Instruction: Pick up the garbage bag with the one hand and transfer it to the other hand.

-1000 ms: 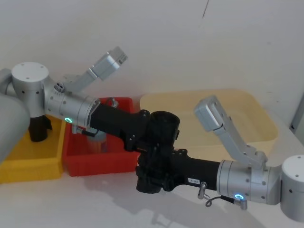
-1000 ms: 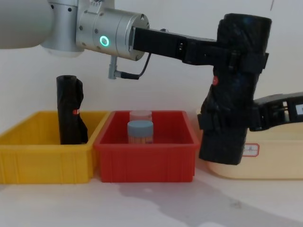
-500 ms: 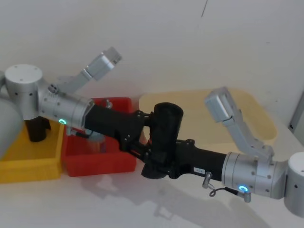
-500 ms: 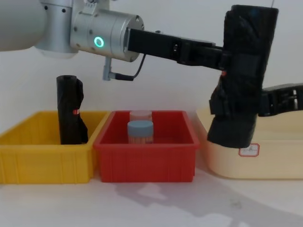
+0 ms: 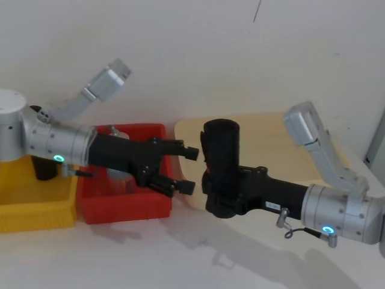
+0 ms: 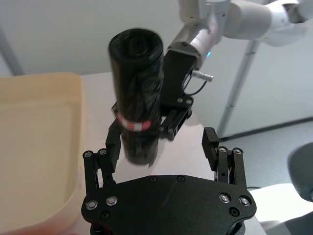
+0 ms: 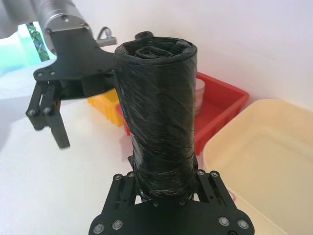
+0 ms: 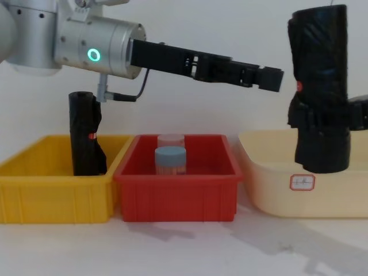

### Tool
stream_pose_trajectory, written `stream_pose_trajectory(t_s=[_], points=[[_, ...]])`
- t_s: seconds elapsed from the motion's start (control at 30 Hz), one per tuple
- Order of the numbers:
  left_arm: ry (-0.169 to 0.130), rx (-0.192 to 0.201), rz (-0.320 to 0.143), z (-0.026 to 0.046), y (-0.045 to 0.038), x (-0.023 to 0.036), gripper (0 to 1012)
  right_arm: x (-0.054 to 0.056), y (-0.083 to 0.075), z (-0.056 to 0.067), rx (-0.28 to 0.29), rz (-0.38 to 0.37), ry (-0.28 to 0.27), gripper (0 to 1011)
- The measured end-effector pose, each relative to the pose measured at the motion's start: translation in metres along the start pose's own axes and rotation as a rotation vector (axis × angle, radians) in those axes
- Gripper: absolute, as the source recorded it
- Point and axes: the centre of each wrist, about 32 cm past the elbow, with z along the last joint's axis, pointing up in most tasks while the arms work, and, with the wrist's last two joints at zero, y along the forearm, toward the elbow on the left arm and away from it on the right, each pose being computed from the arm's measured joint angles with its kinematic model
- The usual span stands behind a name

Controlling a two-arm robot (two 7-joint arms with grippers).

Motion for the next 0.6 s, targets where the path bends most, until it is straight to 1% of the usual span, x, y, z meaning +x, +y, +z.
stream_pose_trajectory(t_s=[0.03,0.07,0.17,0.2,0.27,0.3,0.37,0.5,0.53,0.57,0.6], points=[[0.0,-0.001,0.01,-0.0005,0.0021,-0.0015,1000,0.001,-0.001,0.0,0.0,-0.002,0.0,503],[0.003,-0.002,0.034,-0.0015,0.0049,-0.0039,1000,0.002,-0.002,0.0,-0.001,-0.007,-0.001,503],[0.005,-0.005,0.065,-0.0024,0.0088,-0.0073,1000,0.006,-0.004,0.001,-0.002,-0.015,-0.002,503],[0.006,-0.007,0.087,-0.0032,0.0119,-0.01,1000,0.007,-0.004,0.002,-0.001,-0.018,-0.003,503],[0.007,-0.008,0.109,-0.0042,0.0147,-0.0126,1000,0.009,-0.005,0.003,0.002,-0.025,-0.003,503],[0.008,-0.009,0.136,-0.0052,0.0178,-0.0154,1000,0.01,-0.004,0.004,0.004,-0.03,-0.004,503],[0.008,-0.011,0.158,-0.0058,0.0203,-0.0179,1000,0.012,-0.004,0.006,0.007,-0.035,-0.004,503],[0.009,-0.018,0.23,-0.008,0.0274,-0.026,1000,0.014,-0.001,0.01,0.016,-0.051,-0.006,503],[0.009,-0.018,0.23,-0.008,0.0274,-0.026,1000,0.014,-0.001,0.011,0.017,-0.054,-0.006,503],[0.01,-0.02,0.257,-0.0087,0.0298,-0.0287,1000,0.015,0.0,0.012,0.02,-0.06,-0.006,503],[0.01,-0.021,0.269,-0.0091,0.0312,-0.0305,1000,0.015,0.002,0.013,0.023,-0.071,-0.006,503]])
